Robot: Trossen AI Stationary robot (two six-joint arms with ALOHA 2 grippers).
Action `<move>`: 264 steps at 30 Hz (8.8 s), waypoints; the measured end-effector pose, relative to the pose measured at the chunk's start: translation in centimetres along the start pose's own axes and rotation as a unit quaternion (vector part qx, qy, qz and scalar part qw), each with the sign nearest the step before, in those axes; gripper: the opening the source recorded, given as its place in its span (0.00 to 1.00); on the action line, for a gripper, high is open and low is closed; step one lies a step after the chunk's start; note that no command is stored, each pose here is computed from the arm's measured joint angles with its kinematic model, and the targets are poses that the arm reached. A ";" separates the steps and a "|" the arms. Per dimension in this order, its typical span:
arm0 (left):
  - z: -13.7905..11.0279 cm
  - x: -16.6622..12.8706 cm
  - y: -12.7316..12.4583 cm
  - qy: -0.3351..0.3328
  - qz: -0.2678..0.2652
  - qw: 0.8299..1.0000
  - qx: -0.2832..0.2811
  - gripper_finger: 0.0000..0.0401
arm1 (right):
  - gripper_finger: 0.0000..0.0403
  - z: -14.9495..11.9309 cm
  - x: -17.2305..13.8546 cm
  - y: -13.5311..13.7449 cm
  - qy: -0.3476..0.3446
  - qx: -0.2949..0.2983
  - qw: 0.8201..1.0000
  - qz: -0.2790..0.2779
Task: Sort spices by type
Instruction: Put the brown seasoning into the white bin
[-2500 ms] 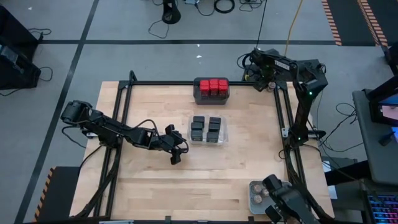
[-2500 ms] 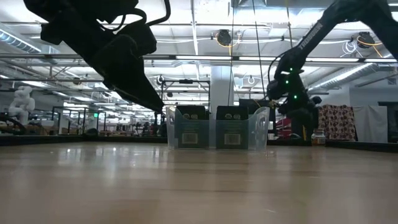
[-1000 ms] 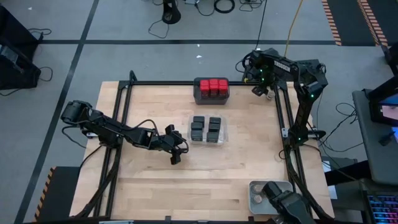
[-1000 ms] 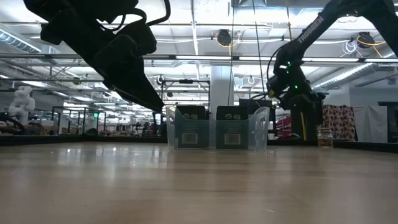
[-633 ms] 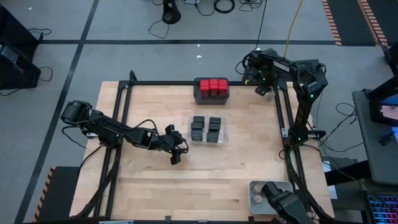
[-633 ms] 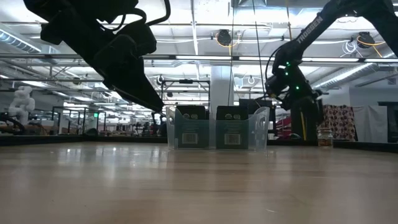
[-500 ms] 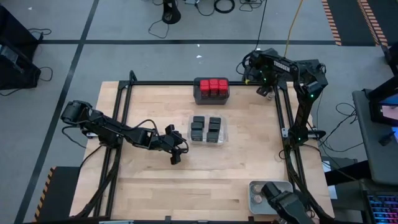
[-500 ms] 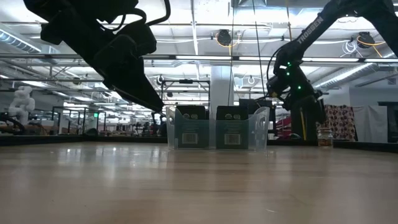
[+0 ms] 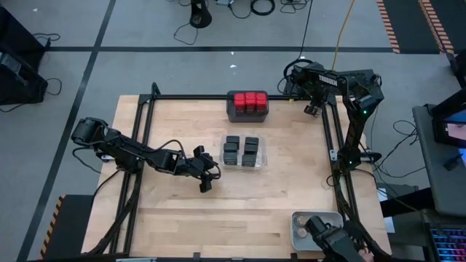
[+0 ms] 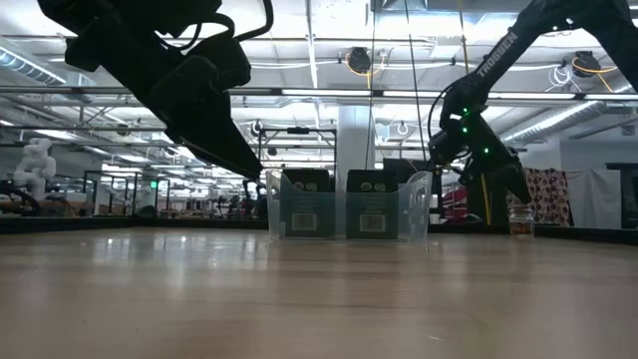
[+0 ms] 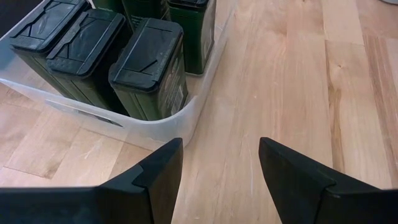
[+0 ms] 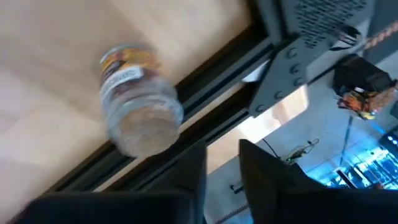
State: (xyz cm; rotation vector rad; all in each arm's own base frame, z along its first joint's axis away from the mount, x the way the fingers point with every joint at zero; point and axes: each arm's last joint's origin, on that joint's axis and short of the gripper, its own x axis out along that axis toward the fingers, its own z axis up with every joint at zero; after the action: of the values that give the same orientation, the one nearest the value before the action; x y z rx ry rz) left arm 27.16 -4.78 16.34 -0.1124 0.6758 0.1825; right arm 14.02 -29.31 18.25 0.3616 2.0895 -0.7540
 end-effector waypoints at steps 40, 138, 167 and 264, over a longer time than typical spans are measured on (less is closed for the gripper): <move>0.0 0.0 0.0 -0.001 0.000 1.000 0.005 0.54 | 0.00 0.2 -0.8 3.5 -0.033 -0.041 0.979 0.198; 0.1 0.0 0.0 -0.004 -0.001 1.000 0.008 0.54 | 0.36 -6.5 -0.9 9.6 -0.254 -0.112 0.952 0.129; 0.1 0.0 0.0 -0.004 -0.001 1.000 0.008 0.54 | 0.33 -15.5 -11.1 18.7 -0.266 -0.197 0.927 0.178; 0.8 -0.5 -1.5 -0.059 -0.029 0.998 -0.005 0.54 | 0.31 -34.7 -4.9 43.9 -0.252 -0.178 0.940 0.146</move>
State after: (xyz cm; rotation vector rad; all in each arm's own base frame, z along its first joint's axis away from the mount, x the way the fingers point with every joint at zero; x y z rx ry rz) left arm 27.60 -6.22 17.30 -0.1294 0.5542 0.1351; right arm 16.99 26.68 20.90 0.2379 1.5929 -0.2437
